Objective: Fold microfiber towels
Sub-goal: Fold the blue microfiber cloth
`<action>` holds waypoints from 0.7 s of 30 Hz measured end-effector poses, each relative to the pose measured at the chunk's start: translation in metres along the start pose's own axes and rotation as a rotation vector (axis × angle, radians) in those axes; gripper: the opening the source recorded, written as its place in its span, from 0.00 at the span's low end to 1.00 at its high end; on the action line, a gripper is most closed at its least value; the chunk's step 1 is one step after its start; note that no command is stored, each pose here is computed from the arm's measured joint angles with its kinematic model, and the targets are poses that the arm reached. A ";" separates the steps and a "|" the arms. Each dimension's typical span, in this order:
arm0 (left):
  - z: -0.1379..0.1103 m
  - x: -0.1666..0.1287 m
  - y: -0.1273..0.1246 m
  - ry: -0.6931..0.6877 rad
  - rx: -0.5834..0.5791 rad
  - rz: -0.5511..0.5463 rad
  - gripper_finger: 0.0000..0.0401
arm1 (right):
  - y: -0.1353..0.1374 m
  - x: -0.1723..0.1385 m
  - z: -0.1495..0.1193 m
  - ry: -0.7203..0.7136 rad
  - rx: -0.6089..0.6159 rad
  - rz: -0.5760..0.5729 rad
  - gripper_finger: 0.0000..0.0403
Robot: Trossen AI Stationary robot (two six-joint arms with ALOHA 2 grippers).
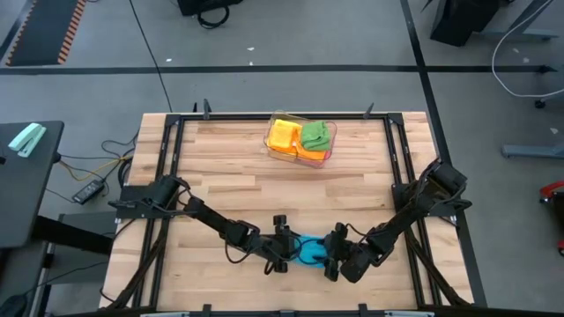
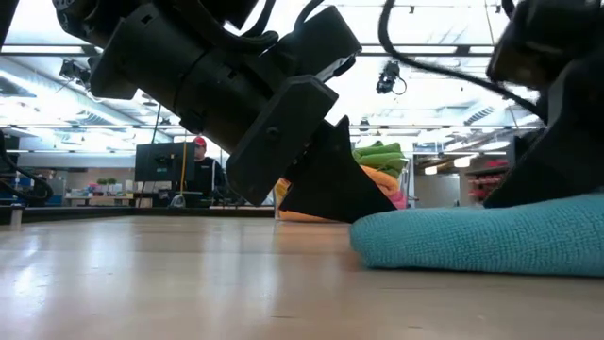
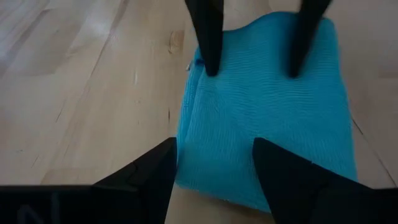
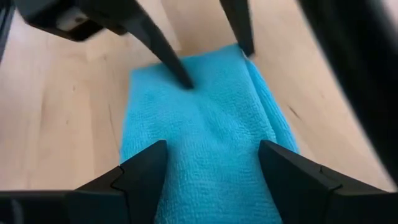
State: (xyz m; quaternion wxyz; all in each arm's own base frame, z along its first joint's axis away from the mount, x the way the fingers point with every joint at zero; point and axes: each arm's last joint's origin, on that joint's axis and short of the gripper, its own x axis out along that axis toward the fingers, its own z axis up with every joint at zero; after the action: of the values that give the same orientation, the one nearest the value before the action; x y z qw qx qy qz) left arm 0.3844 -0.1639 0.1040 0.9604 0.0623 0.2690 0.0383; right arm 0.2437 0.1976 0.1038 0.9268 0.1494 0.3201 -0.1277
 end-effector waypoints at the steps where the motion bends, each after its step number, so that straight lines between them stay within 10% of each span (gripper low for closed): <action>1: 0.000 0.000 0.000 0.000 0.000 0.000 0.55 | -0.003 0.000 -0.003 0.008 0.016 -0.004 0.66; 21: 0.000 0.000 0.001 0.002 0.003 0.002 0.54 | 0.013 -0.015 0.023 0.115 -0.172 0.049 0.65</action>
State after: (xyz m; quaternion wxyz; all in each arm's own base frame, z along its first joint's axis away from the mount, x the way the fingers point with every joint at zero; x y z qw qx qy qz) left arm 0.3845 -0.1631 0.1037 0.9599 0.0641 0.2701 0.0388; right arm 0.2490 0.2038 0.1330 0.9190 0.0842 0.3790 -0.0684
